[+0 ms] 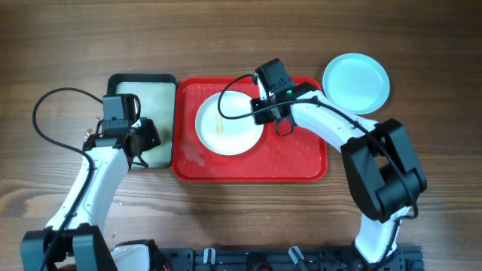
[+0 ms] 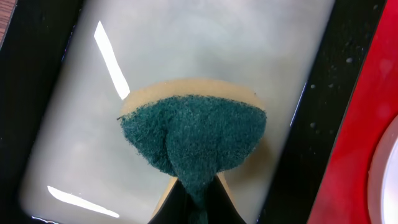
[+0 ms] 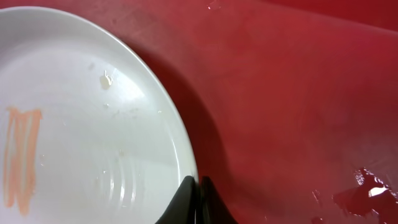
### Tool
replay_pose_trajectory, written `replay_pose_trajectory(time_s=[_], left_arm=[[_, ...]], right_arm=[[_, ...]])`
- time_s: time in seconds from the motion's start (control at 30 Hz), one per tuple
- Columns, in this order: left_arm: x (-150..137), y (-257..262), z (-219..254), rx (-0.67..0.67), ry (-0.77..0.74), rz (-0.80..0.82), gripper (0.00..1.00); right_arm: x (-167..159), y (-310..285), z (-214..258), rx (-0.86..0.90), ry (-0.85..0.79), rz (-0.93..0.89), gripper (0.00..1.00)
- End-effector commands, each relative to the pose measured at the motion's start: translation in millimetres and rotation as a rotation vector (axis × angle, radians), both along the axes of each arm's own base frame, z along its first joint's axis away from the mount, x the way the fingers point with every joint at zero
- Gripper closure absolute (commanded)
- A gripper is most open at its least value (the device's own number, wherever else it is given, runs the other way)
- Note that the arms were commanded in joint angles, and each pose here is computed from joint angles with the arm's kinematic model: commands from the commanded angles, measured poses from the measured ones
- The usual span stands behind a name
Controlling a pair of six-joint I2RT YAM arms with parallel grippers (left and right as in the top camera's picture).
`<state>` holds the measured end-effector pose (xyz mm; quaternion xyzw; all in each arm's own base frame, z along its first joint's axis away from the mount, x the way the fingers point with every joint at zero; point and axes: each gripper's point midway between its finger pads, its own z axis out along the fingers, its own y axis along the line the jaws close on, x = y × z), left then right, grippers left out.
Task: Clean dirty plates on tray and stack at the side
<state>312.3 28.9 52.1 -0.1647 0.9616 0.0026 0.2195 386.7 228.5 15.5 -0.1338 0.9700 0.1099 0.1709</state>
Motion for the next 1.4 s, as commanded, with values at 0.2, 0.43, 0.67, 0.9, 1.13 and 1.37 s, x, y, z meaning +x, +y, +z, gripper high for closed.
replay_pose_trajectory(time_s=[0.2, 0.43, 0.67, 0.9, 1.13, 1.37], left_arm=[[2, -1, 5, -0.006, -0.021, -0.018, 0.96], [2, -1, 5, -0.006, -0.022, -0.018, 0.96], [2, -1, 5, -0.006, -0.022, -0.017, 0.96], [2, -1, 5, -0.006, -0.022, -0.017, 0.96], [2, -1, 5, -0.006, -0.022, -0.017, 0.96], [2, -1, 5, -0.006, -0.022, -0.017, 0.96]], right_arm=[[-1, -1, 37, -0.003, -0.054, 0.053, 0.70], [-20, 1, 35, 0.020, 0.029, 0.077, 0.67], [-29, -4, 31, 0.001, 0.066, 0.076, 0.64], [-30, -5, 30, -0.002, 0.072, 0.076, 0.64], [-31, -5, 29, -0.002, 0.074, 0.076, 0.63], [-34, -6, 28, -0.010, 0.087, 0.078, 0.63]])
